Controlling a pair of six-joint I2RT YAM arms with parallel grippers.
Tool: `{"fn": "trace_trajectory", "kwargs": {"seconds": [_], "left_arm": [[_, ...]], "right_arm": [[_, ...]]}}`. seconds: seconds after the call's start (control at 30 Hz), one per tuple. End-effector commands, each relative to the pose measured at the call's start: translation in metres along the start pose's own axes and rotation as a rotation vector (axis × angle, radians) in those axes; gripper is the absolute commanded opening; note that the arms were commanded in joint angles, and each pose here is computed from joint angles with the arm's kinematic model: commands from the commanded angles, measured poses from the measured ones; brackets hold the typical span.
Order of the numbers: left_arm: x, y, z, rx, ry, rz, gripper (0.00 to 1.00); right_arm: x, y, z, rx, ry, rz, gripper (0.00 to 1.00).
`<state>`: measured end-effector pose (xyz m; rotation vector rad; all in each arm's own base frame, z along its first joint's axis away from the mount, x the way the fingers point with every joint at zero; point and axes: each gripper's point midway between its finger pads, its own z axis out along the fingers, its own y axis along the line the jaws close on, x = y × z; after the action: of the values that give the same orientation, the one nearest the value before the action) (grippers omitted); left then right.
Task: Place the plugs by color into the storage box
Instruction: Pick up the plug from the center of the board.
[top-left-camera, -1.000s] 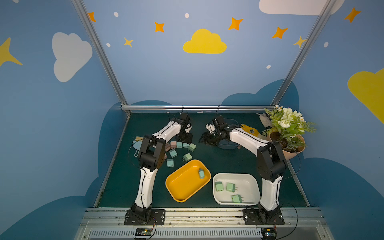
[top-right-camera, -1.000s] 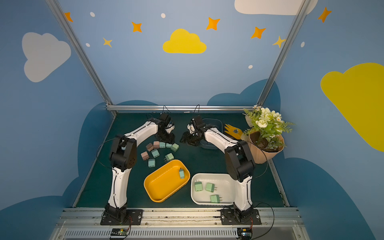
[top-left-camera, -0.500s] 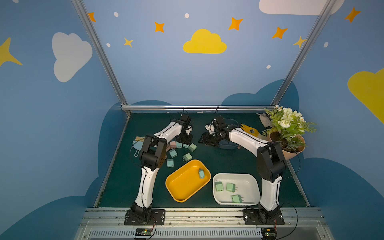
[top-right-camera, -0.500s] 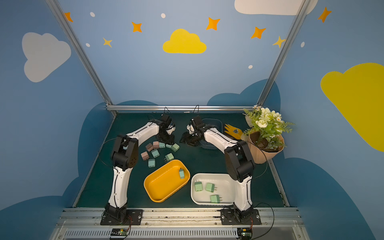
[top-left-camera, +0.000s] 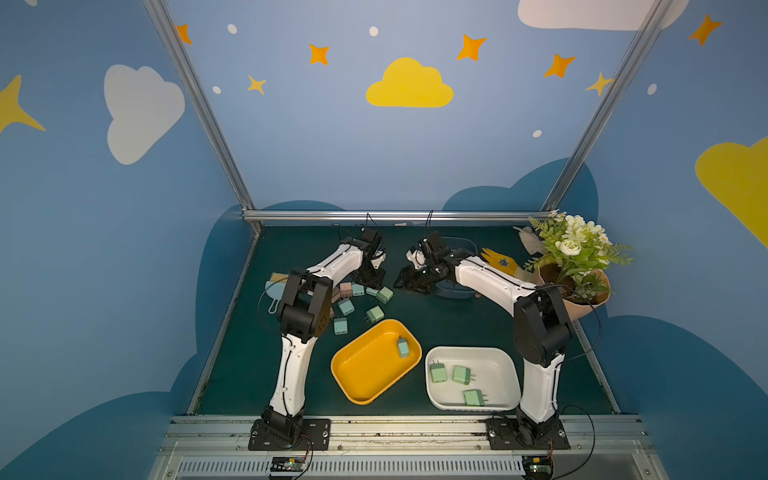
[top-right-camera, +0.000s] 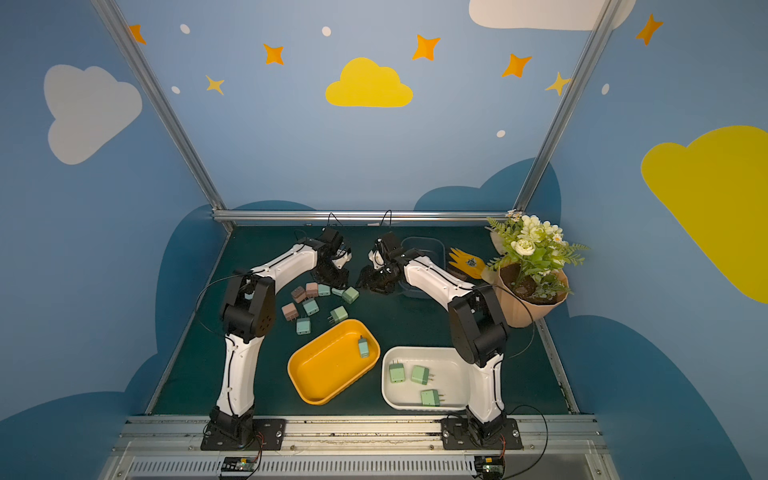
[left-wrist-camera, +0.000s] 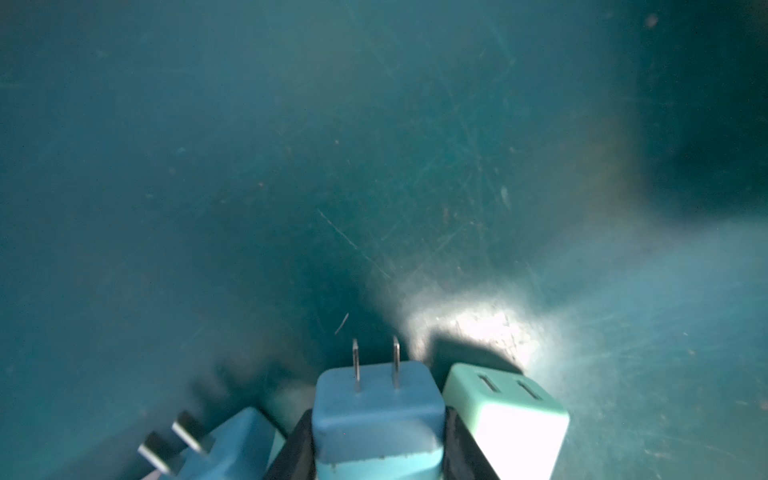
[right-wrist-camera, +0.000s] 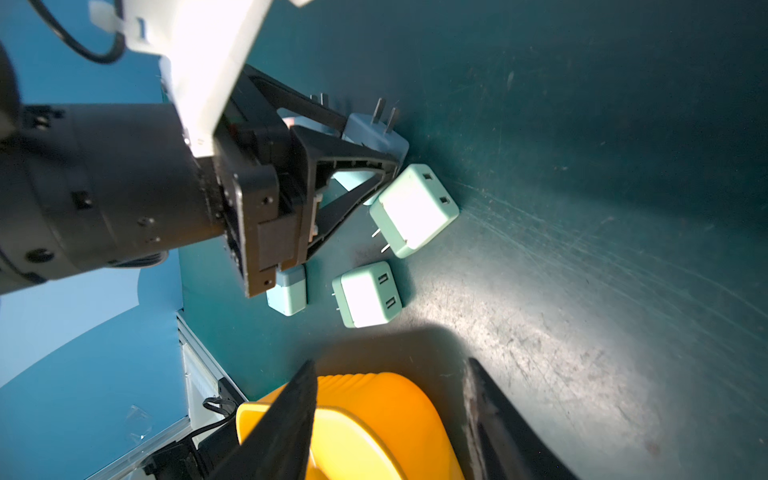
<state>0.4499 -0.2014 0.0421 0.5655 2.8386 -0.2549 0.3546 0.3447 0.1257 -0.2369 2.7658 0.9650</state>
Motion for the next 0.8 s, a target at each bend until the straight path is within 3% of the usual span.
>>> {"fn": "trace_trajectory", "kwargs": {"seconds": [0.0,0.33,0.5,0.77], "left_arm": [[-0.011,-0.011,-0.035,0.019,-0.075,0.029,0.21],[-0.008,-0.026,-0.095,0.009,-0.184,0.058,0.21],[0.026,-0.052,-0.119,-0.008,-0.194,0.103,0.21],[0.094,-0.095,-0.148,0.026,-0.202,0.142,0.21]], "right_arm": [[0.002,0.016,-0.027,-0.002,-0.051,-0.039,0.57],[0.025,0.049,-0.065,-0.001,-0.146,-0.132,0.54],[0.048,0.060,-0.077,-0.016,-0.212,-0.190,0.55],[0.089,0.045,-0.081,0.013,-0.247,-0.197,0.55]]}}
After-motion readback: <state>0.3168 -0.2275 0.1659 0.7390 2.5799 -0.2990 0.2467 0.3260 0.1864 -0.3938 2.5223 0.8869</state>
